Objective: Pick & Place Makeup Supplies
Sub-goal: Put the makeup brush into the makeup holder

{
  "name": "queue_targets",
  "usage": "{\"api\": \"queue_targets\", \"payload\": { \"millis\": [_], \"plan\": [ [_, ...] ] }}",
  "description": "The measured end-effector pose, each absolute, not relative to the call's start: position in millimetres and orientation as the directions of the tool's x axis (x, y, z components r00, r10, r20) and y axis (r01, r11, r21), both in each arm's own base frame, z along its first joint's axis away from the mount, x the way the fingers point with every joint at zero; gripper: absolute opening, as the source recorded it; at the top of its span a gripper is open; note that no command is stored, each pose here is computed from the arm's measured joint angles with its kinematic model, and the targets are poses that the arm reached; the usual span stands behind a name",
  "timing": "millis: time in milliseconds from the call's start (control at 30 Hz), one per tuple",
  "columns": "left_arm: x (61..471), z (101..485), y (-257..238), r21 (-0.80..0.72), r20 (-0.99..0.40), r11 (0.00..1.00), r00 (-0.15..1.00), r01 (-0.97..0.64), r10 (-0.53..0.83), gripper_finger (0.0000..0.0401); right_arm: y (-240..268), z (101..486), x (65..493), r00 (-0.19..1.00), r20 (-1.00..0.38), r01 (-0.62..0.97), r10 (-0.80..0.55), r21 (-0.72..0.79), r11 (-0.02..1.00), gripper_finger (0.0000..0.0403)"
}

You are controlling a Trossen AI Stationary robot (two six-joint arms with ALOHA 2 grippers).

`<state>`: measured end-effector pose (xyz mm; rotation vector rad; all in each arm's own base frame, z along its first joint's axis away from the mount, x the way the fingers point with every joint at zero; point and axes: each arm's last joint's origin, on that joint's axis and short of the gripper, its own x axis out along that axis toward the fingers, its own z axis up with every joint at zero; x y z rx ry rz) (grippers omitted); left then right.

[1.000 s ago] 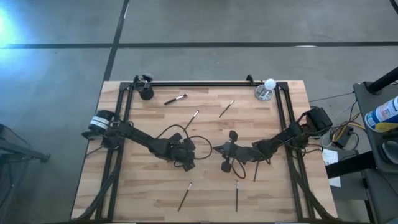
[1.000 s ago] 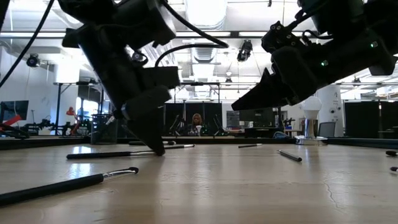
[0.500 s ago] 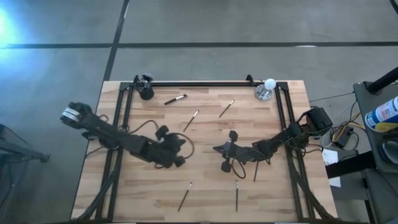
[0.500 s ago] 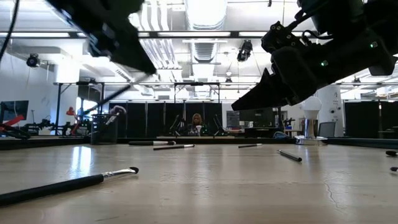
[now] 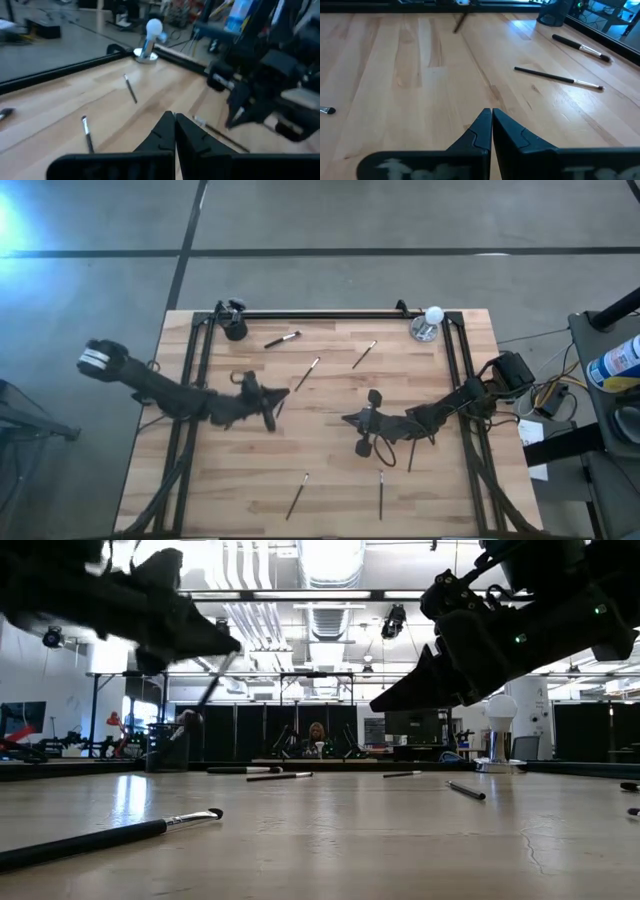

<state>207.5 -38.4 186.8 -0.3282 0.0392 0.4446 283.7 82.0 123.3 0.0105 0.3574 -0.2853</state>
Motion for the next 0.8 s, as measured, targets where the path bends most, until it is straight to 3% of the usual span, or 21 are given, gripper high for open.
{"api": "queue_targets", "payload": {
  "millis": [233, 400, 567, 800],
  "plan": [
    [212, 187, 34, -0.327, -0.080, 0.836, 0.895, -0.440, 0.440, 0.0000, 82, 123, 284, 0.898, -0.345, 0.276, -0.273, -0.044, 0.960, 0.0008],
    [213, 207, 76, -0.229, -0.017, 0.766, 0.790, -0.600, 0.613, 0.0000, 82, 123, 284, 0.898, -0.346, 0.275, -0.274, -0.046, 0.960, 0.0008],
    [204, 223, 108, -0.122, 0.030, 0.520, 0.520, -0.846, 0.853, 0.0000, 82, 123, 284, 0.897, -0.346, 0.275, -0.274, -0.046, 0.960, 0.0008],
    [188, 242, 128, 0.063, 0.124, 0.181, 0.188, -0.981, 0.974, 0.0000, 82, 123, 283, 0.897, -0.347, 0.276, -0.274, -0.044, 0.960, 0.0008]
  ]
}}
